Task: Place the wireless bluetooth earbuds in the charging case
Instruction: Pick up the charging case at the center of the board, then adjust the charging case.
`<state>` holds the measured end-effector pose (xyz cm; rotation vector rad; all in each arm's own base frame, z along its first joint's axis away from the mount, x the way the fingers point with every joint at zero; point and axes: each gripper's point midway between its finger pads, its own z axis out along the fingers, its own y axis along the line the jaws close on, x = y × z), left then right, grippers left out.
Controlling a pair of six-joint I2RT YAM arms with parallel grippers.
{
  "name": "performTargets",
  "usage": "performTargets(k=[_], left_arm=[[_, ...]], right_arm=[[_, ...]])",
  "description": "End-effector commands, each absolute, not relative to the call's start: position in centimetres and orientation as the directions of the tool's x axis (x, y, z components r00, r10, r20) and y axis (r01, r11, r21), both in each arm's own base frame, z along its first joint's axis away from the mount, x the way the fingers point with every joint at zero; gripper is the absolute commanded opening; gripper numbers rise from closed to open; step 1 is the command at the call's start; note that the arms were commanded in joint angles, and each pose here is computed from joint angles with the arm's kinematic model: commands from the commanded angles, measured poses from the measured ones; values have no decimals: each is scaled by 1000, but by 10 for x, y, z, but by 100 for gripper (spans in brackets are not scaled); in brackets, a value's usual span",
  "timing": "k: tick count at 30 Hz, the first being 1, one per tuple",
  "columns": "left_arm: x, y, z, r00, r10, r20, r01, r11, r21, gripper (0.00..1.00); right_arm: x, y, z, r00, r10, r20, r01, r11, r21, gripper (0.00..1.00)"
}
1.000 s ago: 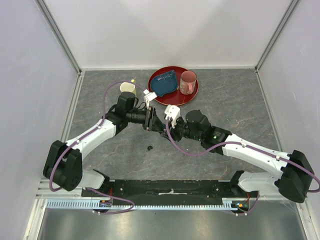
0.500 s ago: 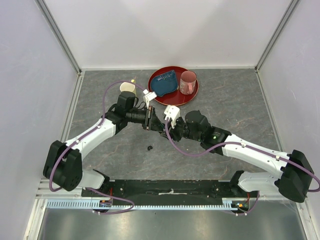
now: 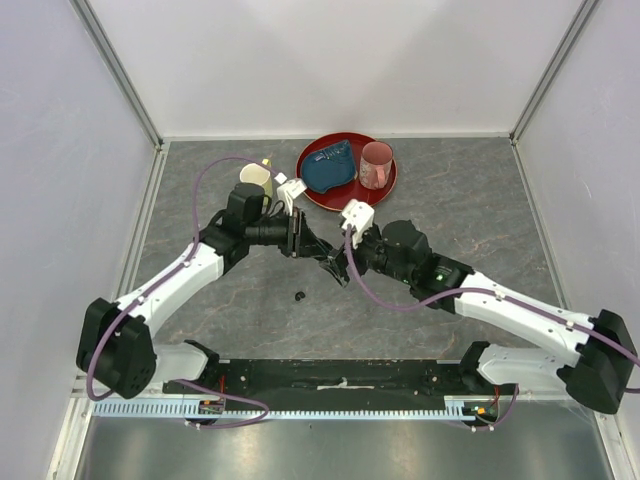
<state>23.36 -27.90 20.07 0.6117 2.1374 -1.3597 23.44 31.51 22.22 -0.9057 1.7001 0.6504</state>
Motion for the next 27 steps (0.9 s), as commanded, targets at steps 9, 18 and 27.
performTargets(k=[9, 18, 27], left_arm=[[273, -231, 242, -466, -73, -882, 660, 635, -402, 2], [266, -214, 281, -262, -159, -952, 690, 659, -300, 2], [268, -209, 303, -132, -250, -959, 704, 658, -268, 2]], right_arm=[[255, 264, 262, -289, 98, -952, -625, 734, 266, 98], [290, 242, 252, -496, 286, -820, -482, 695, 534, 98], [299, 254, 241, -691, 412, -594, -278, 607, 744, 98]])
